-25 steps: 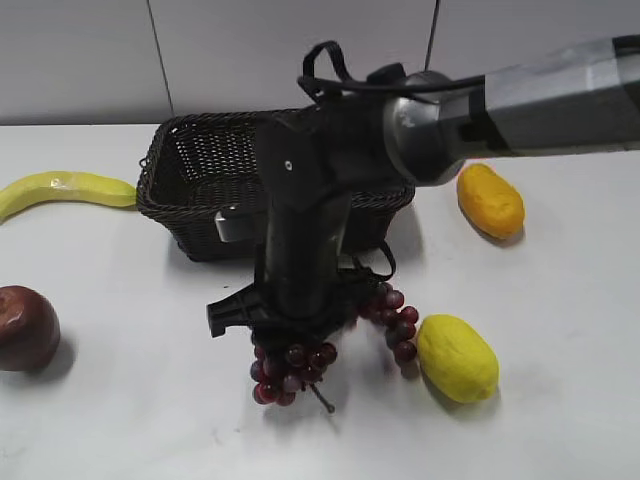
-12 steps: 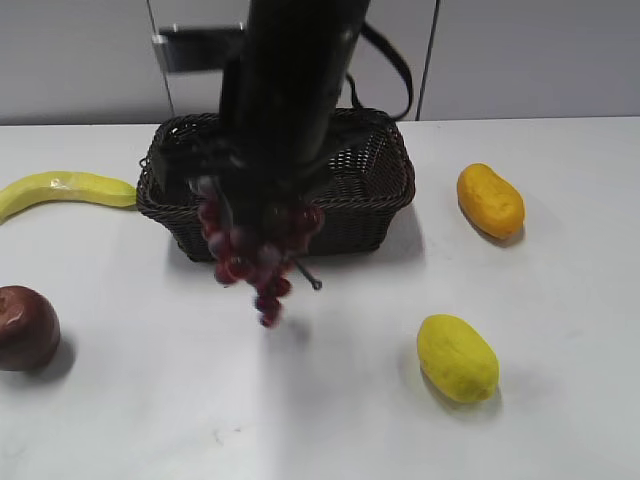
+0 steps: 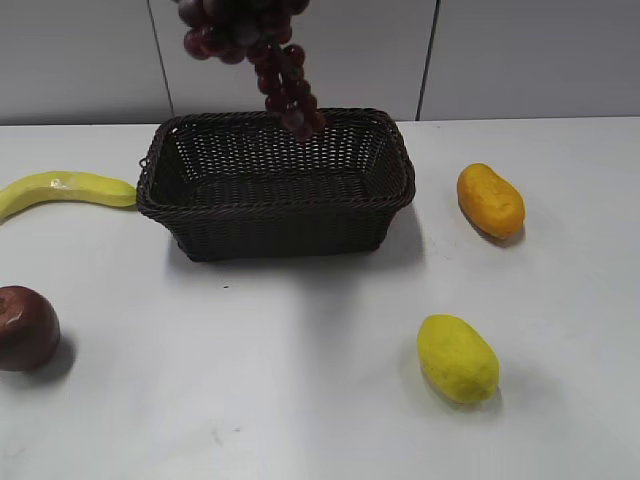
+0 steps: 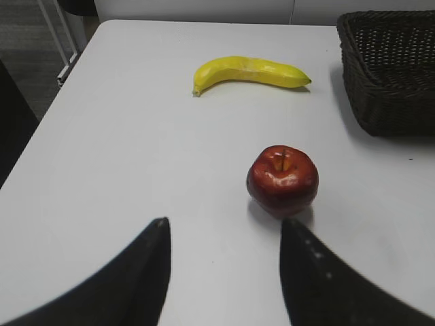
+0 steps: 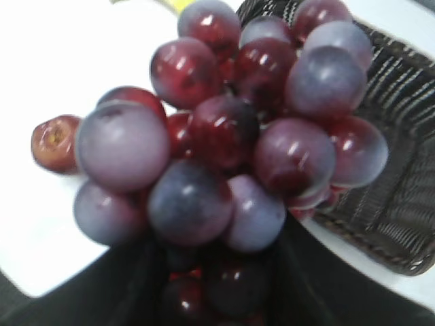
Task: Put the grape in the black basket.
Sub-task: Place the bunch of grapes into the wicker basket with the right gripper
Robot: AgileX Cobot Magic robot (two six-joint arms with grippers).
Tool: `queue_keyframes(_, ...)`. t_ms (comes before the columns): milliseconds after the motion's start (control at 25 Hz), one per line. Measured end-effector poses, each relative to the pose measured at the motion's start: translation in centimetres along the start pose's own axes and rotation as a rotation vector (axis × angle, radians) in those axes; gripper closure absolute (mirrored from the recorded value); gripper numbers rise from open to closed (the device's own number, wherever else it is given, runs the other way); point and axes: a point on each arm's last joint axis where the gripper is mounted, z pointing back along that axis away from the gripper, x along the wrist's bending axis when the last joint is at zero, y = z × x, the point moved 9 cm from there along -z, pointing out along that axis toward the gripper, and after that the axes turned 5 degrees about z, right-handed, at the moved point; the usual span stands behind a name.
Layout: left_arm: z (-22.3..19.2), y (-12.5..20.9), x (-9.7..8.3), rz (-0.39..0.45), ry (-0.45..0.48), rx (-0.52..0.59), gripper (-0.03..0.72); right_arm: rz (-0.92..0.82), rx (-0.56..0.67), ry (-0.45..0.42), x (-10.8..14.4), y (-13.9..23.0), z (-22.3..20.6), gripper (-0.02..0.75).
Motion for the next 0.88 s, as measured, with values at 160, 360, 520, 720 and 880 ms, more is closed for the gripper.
queue_keyframes(160,0.0,0.0,0.0,0.0,0.0,0.0,0.199,0.035,-0.072,0.094,-2.2,-1.4,0.1,0.458)
queue_keyframes(360,0.0,0.0,0.0,0.0,0.0,0.0,0.199,0.025,-0.138,0.132,-4.3,-2.7,-0.2,0.458)
queue_keyframes(520,0.0,0.0,0.0,0.0,0.0,0.0,0.199,0.004,-0.157,0.154,-6.1,-3.1,-1.2,0.458)
queue_keyframes(720,0.0,0.0,0.0,0.0,0.0,0.0,0.199,-0.024,-0.112,0.177,-8.2,-2.3,-4.1,0.459)
queue_keyframes(880,0.0,0.0,0.0,0.0,0.0,0.0,0.199,-0.041,-0.055,0.186,-9.5,-0.9,-7.4,0.459)
